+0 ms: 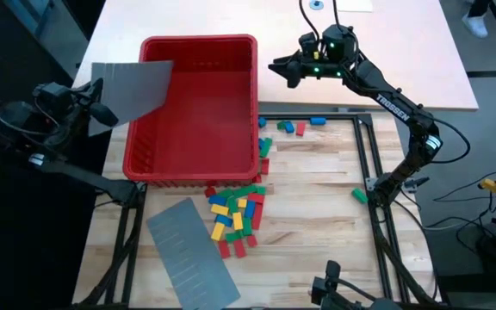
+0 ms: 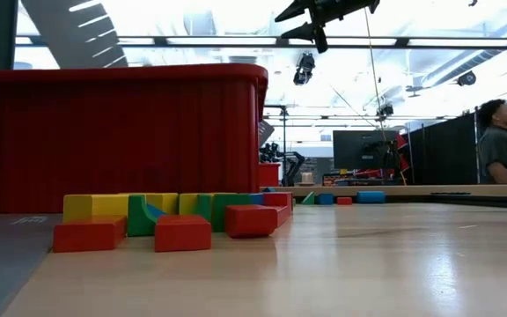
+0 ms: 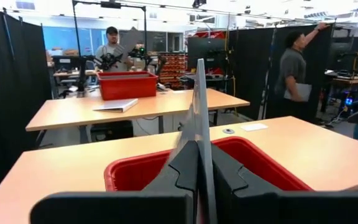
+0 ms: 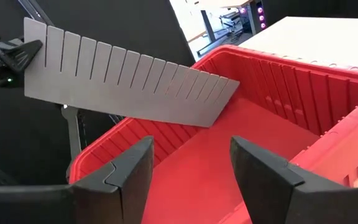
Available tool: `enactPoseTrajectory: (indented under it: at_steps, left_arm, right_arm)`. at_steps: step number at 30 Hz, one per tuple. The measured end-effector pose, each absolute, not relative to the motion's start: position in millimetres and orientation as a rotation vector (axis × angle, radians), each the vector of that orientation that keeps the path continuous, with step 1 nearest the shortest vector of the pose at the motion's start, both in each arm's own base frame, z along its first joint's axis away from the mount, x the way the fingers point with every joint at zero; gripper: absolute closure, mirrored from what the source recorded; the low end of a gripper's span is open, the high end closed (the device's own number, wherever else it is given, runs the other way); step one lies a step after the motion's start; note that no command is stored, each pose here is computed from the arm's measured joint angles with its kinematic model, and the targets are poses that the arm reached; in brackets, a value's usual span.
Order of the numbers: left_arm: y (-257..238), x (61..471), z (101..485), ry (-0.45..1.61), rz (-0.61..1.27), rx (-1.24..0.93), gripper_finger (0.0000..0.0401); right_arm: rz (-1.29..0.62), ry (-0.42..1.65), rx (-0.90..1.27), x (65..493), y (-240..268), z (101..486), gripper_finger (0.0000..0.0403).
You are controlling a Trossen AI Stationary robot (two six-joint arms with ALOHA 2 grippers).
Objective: Sort blocks
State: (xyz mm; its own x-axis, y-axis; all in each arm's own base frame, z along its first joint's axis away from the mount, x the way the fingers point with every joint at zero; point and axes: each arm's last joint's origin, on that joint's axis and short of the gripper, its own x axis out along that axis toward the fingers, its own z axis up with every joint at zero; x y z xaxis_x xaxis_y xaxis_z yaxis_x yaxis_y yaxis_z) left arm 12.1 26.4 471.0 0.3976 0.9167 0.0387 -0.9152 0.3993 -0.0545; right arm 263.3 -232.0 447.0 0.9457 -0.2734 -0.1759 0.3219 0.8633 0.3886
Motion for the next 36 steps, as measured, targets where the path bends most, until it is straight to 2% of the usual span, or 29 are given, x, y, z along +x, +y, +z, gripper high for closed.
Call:
enactPoseTrajectory:
  at_steps: [18, 27, 36]
  left_arm:
    - [13, 60, 461, -0.020, 1.108, -0.026, 0.0401]
    - [16, 49, 467, -0.036, 1.160, -0.024, 0.0401]
    - [19, 38, 491, -0.034, 1.206, 0.043, 0.0401]
  right_arm:
    - [-0.322, 0.151, 0.489, 275, -243, 430, 0.0208]
    - [-0.323, 0.160, 0.494, 278, -246, 426, 0.0208]
    - [-0.322, 0.164, 0.489, 279, -247, 425, 0.0208]
